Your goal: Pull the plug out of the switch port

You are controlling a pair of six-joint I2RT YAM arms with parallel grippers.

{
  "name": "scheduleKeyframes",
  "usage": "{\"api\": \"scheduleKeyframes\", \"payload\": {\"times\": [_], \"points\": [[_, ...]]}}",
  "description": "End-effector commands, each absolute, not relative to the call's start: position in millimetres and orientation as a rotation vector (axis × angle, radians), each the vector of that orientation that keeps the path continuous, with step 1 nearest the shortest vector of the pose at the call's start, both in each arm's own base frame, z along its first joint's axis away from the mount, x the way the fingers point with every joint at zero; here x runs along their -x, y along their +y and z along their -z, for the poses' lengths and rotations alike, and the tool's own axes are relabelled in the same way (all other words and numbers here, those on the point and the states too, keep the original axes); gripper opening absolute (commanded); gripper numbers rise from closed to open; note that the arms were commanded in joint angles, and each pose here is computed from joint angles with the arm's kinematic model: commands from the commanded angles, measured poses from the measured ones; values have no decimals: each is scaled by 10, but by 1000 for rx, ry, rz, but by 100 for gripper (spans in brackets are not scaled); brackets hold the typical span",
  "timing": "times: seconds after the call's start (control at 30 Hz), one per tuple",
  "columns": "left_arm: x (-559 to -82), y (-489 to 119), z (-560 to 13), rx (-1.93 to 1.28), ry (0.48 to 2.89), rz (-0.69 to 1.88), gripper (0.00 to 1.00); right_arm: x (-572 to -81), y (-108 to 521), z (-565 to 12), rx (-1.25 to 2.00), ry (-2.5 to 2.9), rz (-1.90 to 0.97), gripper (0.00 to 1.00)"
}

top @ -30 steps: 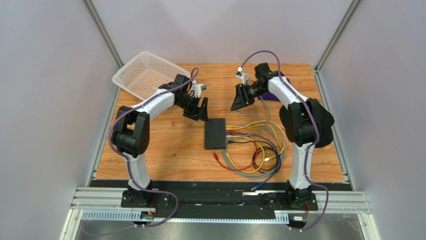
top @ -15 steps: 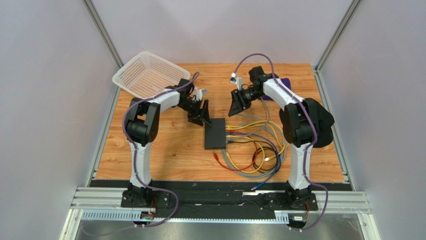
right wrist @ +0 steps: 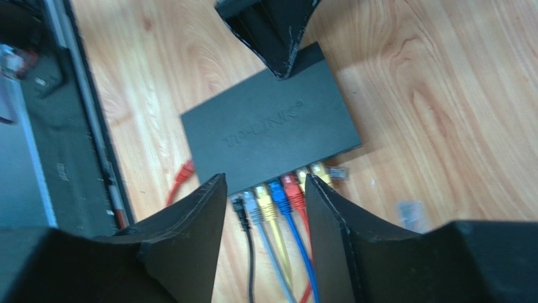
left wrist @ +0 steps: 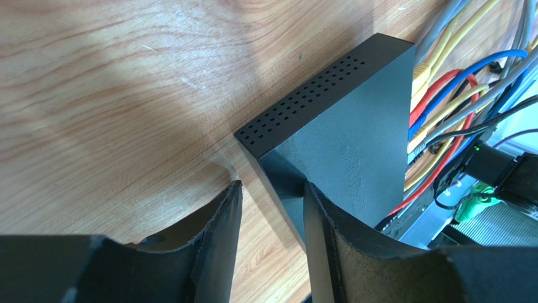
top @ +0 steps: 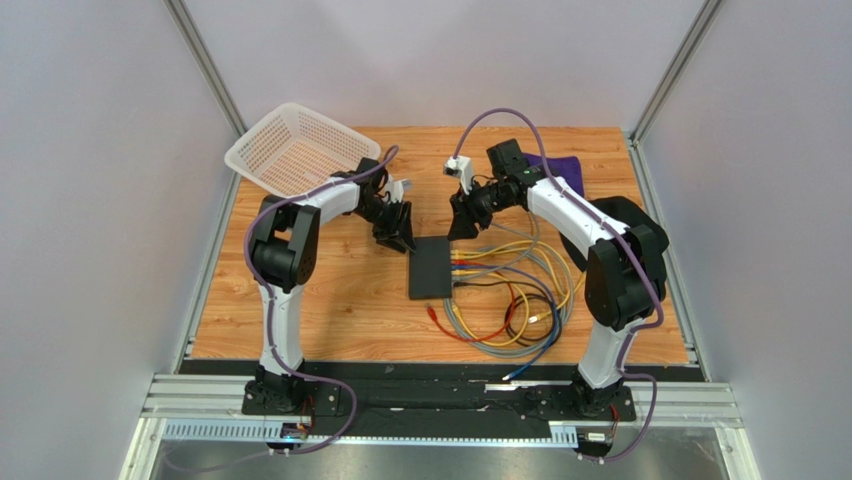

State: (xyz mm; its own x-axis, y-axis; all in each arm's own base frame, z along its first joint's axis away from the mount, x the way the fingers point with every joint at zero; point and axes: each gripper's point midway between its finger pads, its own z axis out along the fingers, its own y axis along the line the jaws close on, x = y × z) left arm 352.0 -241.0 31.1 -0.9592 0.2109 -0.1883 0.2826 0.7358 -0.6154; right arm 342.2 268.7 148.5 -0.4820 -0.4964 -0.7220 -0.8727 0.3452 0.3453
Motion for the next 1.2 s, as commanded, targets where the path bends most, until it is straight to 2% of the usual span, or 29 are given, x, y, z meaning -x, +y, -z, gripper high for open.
{"api": "scheduleKeyframes", "payload": {"times": [0.0,0.2,0.33,0.57,0.77,1.17], "points": [[-3423,-2241,-26,-413,2934,837,50,-3477,2619,-1231,1391,2013,-782,45],[-3414,-2260,-24,-431,2938,830,51,-3477,2562,-967,1399,2115,-741,40],[-3352,-2280,-2,-457,2954,788,47,-3566,2573,-870,1278,2259,-889,44],[-3308,-2267,25,-471,2977,732,47,-3736,2659,-767,1123,2370,-1094,46],[-3307,-2270,30,-478,2980,718,46,-3608,2690,-753,1011,2459,-1400,46],[-3290,-2265,32,-476,2984,713,46,-3384,2669,-647,1071,2494,-1553,43]]}}
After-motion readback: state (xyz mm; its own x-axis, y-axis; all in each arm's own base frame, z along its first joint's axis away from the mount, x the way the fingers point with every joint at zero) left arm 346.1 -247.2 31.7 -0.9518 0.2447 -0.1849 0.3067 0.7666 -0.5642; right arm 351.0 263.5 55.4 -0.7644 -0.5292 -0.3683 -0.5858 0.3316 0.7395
